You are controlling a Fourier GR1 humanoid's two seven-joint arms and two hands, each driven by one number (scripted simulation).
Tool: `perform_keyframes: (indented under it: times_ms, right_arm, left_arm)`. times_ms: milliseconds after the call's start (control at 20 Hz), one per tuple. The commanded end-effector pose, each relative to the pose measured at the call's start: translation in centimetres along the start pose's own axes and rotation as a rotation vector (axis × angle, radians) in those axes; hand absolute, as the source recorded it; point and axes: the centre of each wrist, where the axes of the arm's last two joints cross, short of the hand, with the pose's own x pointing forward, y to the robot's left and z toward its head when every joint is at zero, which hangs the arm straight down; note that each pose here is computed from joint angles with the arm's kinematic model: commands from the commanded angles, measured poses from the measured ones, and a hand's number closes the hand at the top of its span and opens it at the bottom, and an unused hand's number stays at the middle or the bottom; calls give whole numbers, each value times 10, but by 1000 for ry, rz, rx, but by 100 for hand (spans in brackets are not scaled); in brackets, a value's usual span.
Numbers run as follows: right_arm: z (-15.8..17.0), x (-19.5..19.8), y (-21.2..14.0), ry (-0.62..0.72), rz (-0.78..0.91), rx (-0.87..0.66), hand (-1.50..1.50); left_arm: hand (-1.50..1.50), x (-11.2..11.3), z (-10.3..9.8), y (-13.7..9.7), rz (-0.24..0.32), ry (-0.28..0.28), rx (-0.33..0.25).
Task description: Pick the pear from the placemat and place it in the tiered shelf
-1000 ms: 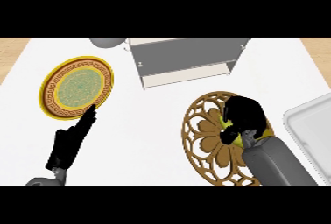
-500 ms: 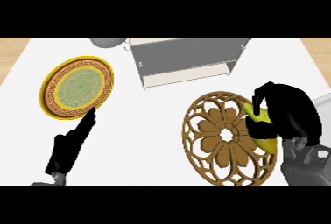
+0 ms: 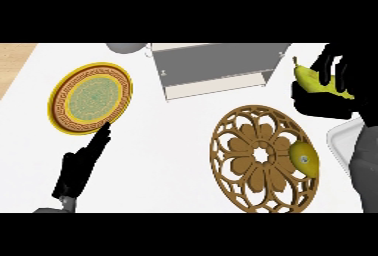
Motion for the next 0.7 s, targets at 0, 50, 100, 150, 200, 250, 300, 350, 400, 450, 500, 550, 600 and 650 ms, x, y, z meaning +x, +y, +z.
perform_keyframes:
  times_ms: [0, 50, 100, 150, 200, 250, 300, 350, 400, 450, 500, 550, 600, 650]
  right_arm:
    - [-29, 23, -29, -15, -28, -42, 150]
    - [-40, 18, -23, -3, -25, -47, 150]
    - [-53, 38, -22, 1, -5, -65, 150]
    - [-65, 29, -15, 22, 1, -68, 150]
    - [-71, 37, -33, 13, -18, -81, 150]
    - [-82, 41, -44, 23, 0, -101, 150]
    - [-95, 33, -17, 26, 16, -90, 150]
    - [-97, 50, -25, 34, 10, -92, 150]
    - [-107, 50, -14, 51, -10, -92, 150]
    - [-122, 33, -13, 41, -5, -104, 150]
    - [-131, 45, -20, 53, -10, -90, 150]
    - [-134, 51, -19, 57, -14, -67, 150]
    - [-138, 53, -2, 39, 10, -78, 150]
    - [-146, 35, -2, 18, 32, -56, 150]
  left_arm:
    - [0, 13, -5, -7, 4, -10, 5]
    - [0, 12, -17, 0, -19, -6, -12]
    - [0, -4, -13, -13, -11, -15, -22]
    - [0, 1, -7, -23, -19, -19, -25]
    - [0, -18, -15, -12, -14, -30, 3]
    - [0, -5, -14, -5, -10, -20, -23]
    - [0, -5, -8, -13, -4, -7, -22]
    - [0, 4, -15, -13, -8, -14, -25]
    - [0, 9, -24, -3, -6, -12, -26]
    - [0, 5, -21, -2, -9, -14, -25]
    - [0, 0, -11, -13, -7, -14, -34]
    - [0, 3, -9, 6, -11, -27, -32]
    - [0, 14, -16, -10, -20, -21, -24]
    - [0, 0, -17, 6, -17, -21, -28]
